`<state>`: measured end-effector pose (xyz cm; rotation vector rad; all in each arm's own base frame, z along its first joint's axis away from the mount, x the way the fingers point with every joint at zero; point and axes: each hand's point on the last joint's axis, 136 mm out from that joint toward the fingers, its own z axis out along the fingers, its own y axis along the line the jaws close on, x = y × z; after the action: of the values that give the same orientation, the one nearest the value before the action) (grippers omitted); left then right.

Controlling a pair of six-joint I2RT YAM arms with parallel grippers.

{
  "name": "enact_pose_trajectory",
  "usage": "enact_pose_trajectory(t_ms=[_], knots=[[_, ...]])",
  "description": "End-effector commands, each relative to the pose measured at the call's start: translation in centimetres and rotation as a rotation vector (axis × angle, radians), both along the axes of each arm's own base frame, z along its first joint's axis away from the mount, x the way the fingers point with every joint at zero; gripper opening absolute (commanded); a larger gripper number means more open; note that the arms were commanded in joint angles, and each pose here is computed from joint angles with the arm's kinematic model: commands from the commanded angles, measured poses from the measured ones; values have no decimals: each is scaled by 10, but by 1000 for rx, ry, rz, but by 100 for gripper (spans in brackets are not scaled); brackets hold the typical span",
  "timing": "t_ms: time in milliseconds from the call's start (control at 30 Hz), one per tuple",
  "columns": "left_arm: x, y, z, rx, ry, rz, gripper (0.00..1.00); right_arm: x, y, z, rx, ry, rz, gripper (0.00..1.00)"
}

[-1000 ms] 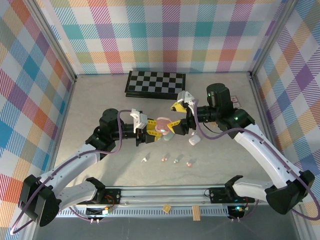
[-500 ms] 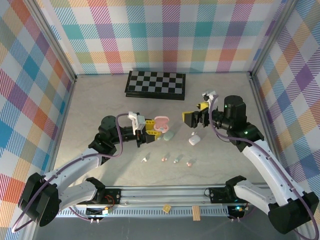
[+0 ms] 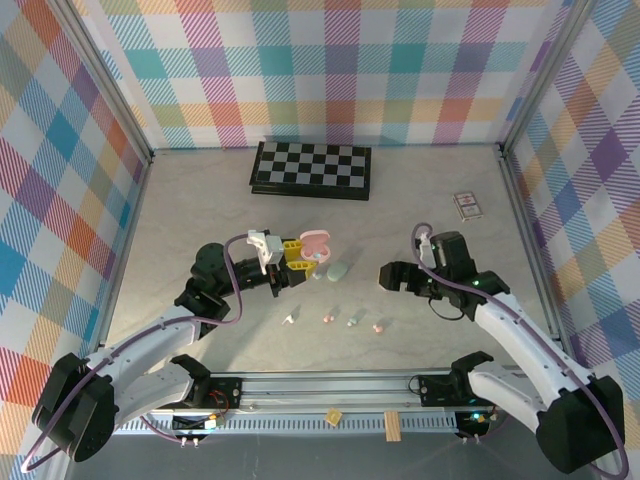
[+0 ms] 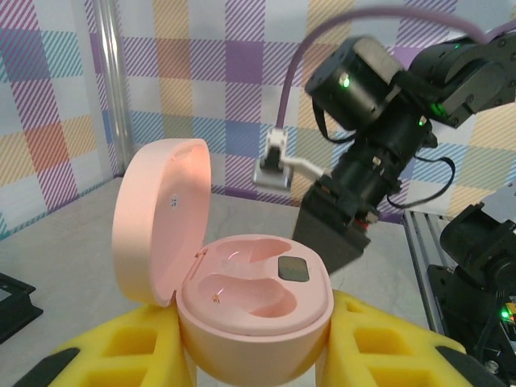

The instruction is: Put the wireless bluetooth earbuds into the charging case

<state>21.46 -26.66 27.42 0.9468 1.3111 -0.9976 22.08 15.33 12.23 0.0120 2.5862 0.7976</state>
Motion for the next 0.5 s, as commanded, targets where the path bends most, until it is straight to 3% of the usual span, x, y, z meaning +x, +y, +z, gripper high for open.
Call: enact_pose_trajectory(t_ms=[0,133,467], knots=[[-2,4,15,-42,-62,10,30,-33,8,-27,84,222,-15,89],[1,5,16,-54,-70,32,30,-53,24,-49,202,355,-8,87],[4,4,16,-67,-65,31,29,-68,41,-78,224,495,-62,72]])
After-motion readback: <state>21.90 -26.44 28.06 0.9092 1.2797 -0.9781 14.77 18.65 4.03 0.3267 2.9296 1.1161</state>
